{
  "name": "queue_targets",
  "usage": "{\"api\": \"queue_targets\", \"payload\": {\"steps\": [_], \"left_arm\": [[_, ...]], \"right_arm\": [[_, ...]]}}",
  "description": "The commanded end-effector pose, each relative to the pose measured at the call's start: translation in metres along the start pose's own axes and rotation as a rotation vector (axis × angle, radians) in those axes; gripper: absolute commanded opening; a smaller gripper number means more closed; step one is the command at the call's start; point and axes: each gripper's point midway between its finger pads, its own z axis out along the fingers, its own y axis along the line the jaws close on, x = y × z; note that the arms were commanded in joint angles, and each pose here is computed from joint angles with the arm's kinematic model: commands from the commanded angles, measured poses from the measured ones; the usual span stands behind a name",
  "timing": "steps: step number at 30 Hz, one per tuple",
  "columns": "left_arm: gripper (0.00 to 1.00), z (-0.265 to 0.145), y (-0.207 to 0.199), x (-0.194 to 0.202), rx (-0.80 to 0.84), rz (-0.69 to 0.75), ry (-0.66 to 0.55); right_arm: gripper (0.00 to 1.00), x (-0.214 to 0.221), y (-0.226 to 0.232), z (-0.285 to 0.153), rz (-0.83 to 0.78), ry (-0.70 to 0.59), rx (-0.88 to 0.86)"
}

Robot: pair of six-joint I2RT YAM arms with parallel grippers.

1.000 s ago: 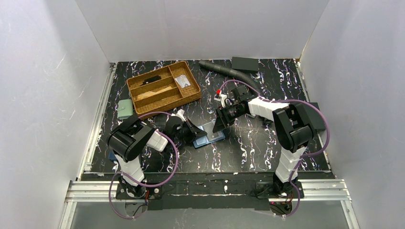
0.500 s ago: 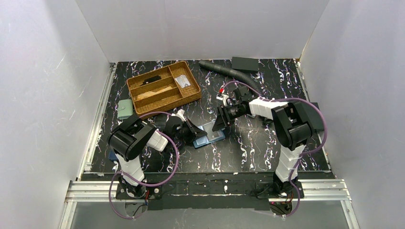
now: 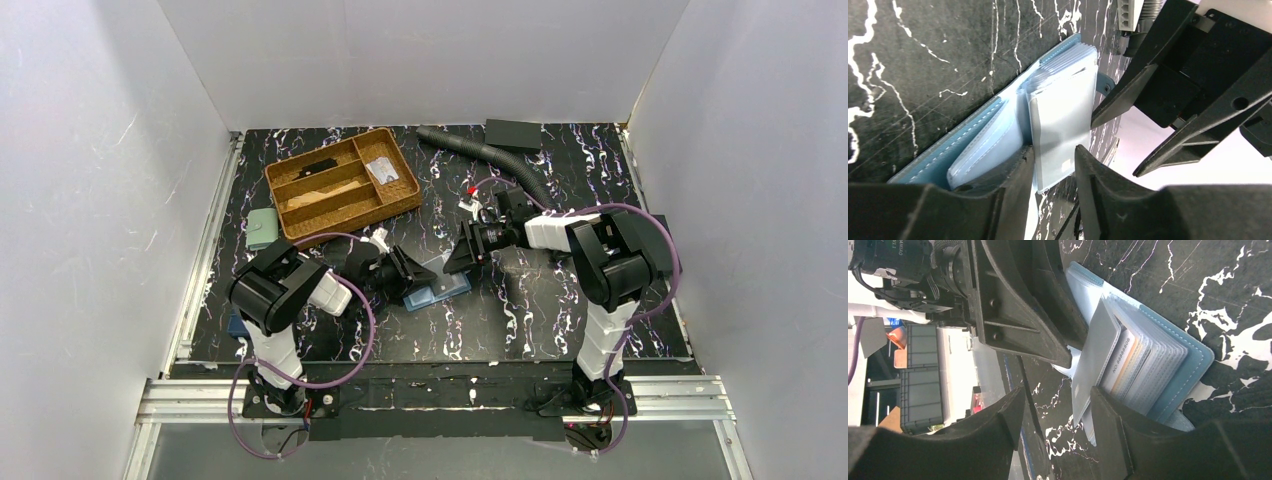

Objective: Take the credit cards out of the card holder
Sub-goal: Remove the credit card from the card holder.

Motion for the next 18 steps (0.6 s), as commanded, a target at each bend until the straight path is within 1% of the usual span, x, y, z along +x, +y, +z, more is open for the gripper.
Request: {"api": "queue_targets", "payload": {"steps": [1, 7, 8, 9, 11, 18], "left_arm": [[0.40, -0.001, 0.033, 0.015, -0.115, -0.005, 0.050], [0.70, -0.002, 0.022, 0.013, -0.076, 0.011, 0.049], [0.80, -0.002, 0.021, 0.013, -0.072, 0.013, 0.049], [0.97, -0.002, 0.020, 0.013, -0.069, 0.013, 0.048], [0.98, -0.001, 0.018, 0.013, -0.061, 0.013, 0.049], [0.98, 0.000, 0.019, 0.012, -0.062, 0.001, 0.046]], "right_arm": [[0.60, 0.018, 0.004, 0.014, 0.061, 0.047, -0.060], [0.59, 0.016, 0.011, 0.014, 0.066, 0.034, -0.093], [0.59, 0.016, 0.013, 0.014, 0.067, 0.034, -0.100], [0.59, 0.015, 0.016, 0.015, 0.058, 0.033, -0.110], [0.59, 0.016, 0.020, 0.017, 0.053, 0.040, -0.125], [0.59, 0.022, 0.034, 0.026, 0.018, 0.069, -0.159]]}}
